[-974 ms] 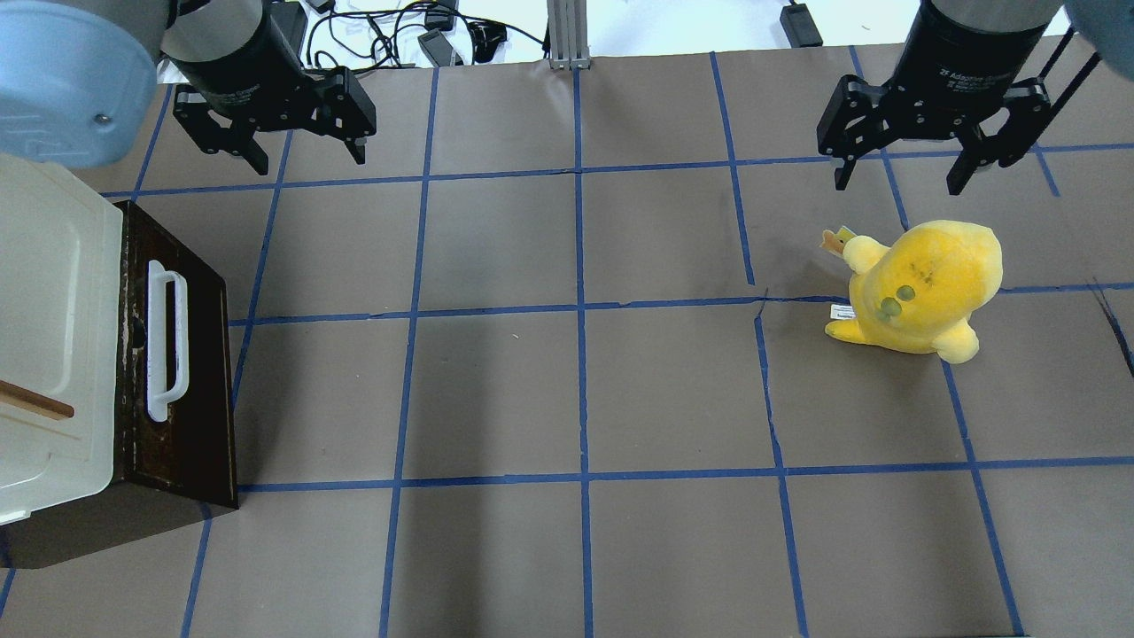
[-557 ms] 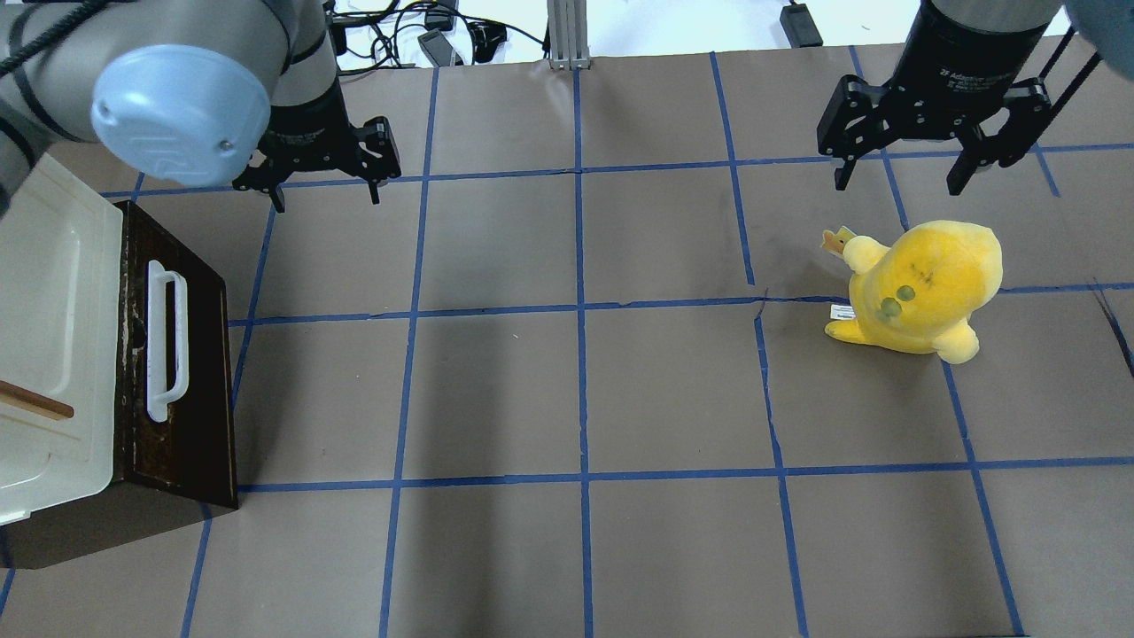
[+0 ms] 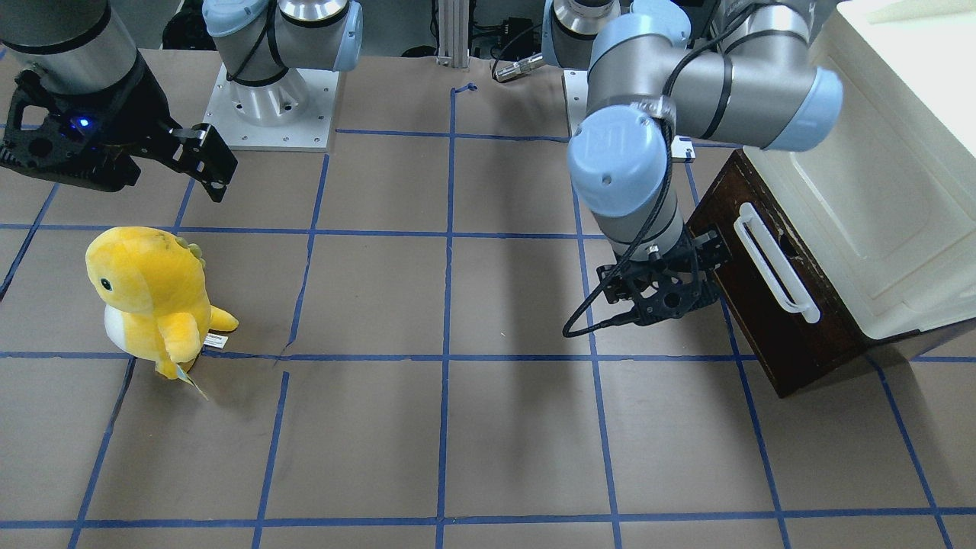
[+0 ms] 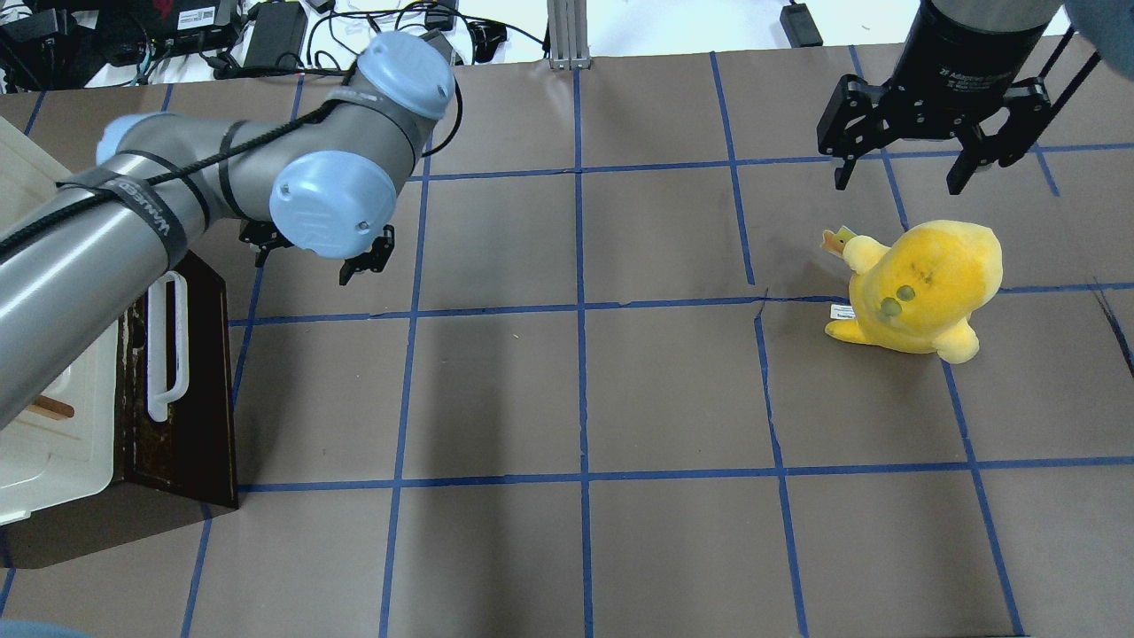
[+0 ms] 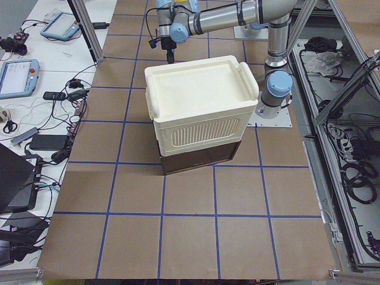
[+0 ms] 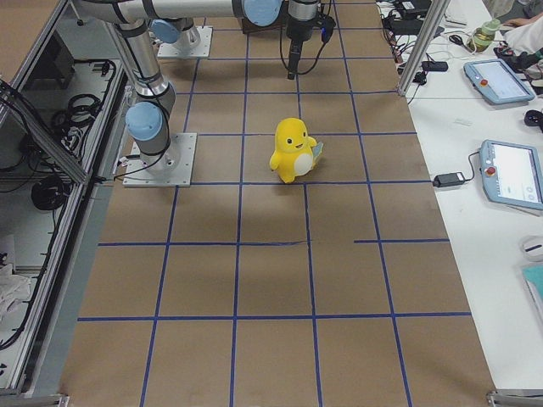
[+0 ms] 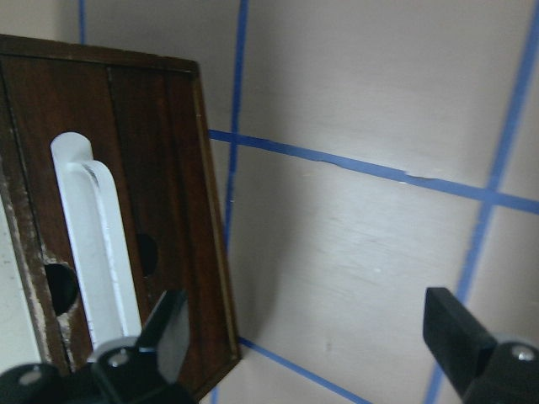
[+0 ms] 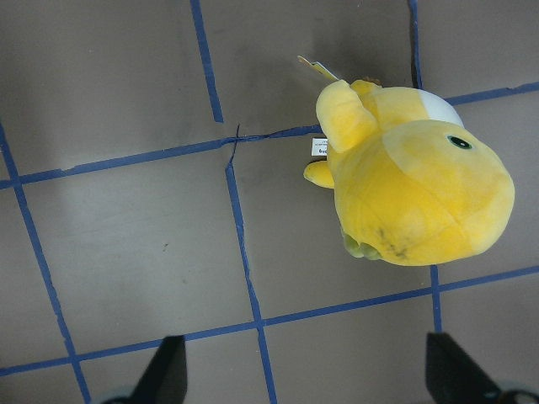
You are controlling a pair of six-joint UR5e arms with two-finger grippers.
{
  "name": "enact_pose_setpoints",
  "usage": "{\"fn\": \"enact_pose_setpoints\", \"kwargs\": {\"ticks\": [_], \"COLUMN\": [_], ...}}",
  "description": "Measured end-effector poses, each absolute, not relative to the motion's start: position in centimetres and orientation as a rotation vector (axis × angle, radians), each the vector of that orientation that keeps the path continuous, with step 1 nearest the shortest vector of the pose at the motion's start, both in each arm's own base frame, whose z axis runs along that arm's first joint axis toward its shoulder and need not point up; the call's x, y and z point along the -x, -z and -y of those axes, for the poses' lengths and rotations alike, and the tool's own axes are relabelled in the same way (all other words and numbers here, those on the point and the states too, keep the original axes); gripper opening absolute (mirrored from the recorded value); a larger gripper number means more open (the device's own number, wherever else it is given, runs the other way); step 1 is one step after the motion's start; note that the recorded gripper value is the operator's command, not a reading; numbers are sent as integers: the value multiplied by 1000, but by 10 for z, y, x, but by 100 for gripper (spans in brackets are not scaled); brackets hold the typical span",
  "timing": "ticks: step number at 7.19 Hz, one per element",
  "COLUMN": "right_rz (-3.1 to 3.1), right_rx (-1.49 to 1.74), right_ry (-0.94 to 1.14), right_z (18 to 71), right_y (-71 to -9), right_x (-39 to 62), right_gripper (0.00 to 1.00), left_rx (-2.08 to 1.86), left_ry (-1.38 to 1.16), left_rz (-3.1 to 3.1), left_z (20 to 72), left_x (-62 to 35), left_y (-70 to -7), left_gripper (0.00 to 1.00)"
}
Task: Pull drawer sideways
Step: 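Move the left gripper down to the white drawer handle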
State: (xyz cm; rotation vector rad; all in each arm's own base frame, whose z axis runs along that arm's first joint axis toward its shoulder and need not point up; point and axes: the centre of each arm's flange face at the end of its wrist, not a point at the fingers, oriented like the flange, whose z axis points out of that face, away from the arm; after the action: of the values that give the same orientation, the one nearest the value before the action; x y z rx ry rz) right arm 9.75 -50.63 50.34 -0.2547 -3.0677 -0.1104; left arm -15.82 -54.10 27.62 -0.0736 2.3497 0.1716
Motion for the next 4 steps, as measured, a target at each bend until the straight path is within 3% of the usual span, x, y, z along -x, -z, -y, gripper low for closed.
{"fn": "enact_pose_setpoints", "kwargs": {"ticks": [4], "right_rz": [3068], "right_rx": [256], "right_ry": [111], "right_z": [506], "right_y": [-503], "right_x": [-97], "right_gripper": [100], "left_rx": [-134], "left_ry": [-286], "left_rz": [-2012], "left_z": [511], "left_x": [130], "left_y": [-209], "left_gripper": [100]}}
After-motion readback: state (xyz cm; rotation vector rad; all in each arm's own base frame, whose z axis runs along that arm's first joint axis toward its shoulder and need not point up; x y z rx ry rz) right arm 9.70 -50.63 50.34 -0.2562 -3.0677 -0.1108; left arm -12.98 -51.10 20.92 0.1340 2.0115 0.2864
